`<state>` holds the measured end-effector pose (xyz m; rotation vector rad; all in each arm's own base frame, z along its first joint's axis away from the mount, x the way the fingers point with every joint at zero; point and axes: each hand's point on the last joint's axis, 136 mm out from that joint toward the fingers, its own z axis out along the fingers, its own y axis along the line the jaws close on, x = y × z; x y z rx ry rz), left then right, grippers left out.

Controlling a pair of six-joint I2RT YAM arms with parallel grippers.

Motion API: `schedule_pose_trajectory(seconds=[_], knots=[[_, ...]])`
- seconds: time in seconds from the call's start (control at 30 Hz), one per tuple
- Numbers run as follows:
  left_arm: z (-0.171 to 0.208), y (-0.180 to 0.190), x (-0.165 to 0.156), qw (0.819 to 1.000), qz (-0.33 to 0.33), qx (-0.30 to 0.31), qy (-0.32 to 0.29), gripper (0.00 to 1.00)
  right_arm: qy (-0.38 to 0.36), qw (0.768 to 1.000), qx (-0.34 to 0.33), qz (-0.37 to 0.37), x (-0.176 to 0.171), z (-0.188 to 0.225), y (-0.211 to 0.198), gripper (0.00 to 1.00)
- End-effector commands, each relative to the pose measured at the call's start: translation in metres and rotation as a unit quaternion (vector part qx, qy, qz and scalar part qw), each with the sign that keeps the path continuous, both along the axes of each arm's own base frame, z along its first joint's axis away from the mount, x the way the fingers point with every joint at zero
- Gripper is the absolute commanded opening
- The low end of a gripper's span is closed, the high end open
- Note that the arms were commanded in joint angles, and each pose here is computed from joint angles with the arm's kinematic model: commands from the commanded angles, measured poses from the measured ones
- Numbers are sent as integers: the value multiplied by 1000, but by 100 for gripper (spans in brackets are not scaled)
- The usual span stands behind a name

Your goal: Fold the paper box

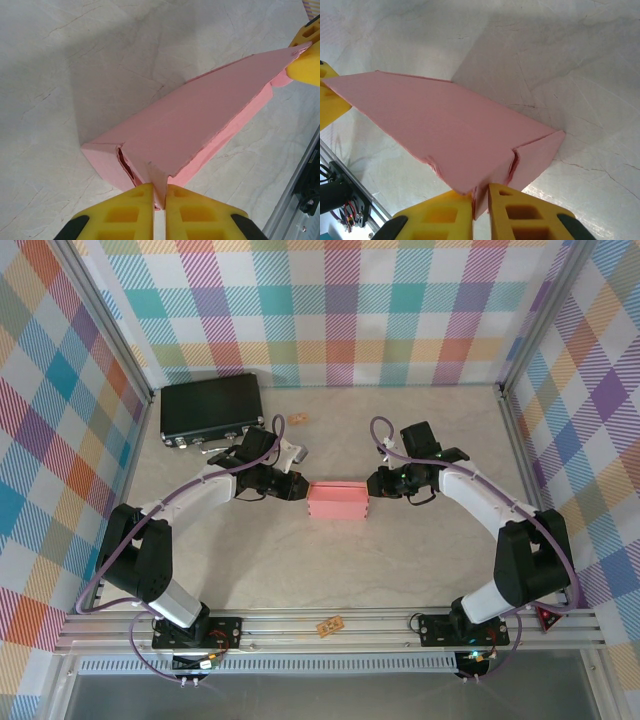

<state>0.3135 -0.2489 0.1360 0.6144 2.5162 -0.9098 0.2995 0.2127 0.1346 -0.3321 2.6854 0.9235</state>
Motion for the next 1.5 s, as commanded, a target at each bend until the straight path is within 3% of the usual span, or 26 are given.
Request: schedule_pose_trajectory(seconds=[0.0,1.0,1.47], knots=[[-16,3,-11,999,-3,12,33,12,5,1000,26,9,2,8,12,17],[-17,7,-23,999,-11,15,38,12,31,999,-4,24,-16,-16,3,17],[31,-1,-17,999,-7,-37,-21,22,36,999,-10,33,-20,-20,3,17]])
